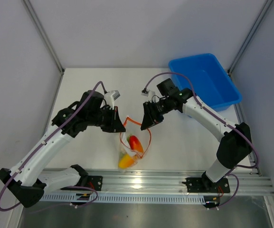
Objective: Place the food in the zip-top bag and seal the zipper
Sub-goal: Adjust the zipper food storage bag at the center of the board.
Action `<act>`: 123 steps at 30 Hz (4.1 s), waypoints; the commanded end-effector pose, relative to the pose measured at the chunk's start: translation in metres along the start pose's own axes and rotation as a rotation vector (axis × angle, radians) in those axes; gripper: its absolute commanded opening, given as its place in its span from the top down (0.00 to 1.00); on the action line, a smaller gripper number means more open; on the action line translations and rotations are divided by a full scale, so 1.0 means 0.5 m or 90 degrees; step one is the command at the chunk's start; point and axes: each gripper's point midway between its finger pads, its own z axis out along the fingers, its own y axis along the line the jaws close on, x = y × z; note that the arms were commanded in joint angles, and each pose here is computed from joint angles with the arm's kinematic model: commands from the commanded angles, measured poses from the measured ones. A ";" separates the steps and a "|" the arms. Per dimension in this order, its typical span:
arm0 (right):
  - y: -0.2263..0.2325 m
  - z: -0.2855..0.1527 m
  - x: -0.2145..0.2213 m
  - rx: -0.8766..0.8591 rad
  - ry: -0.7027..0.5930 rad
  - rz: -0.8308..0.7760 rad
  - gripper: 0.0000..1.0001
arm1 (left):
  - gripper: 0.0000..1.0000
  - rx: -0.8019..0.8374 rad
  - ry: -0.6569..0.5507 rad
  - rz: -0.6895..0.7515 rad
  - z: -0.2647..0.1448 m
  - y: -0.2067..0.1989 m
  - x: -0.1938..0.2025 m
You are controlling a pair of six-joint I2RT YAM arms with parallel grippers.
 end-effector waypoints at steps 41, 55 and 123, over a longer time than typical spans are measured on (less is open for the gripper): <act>0.094 -0.016 -0.126 0.122 -0.246 0.220 1.00 | 0.17 0.106 -0.014 -0.079 0.021 -0.077 0.001; 0.147 -0.023 -0.124 0.111 -0.330 0.361 1.00 | 0.18 -0.031 0.001 -0.121 0.065 -0.053 0.026; 0.102 -0.174 -0.076 0.005 -0.226 0.172 0.38 | 1.00 0.121 0.129 0.113 0.061 -0.105 0.123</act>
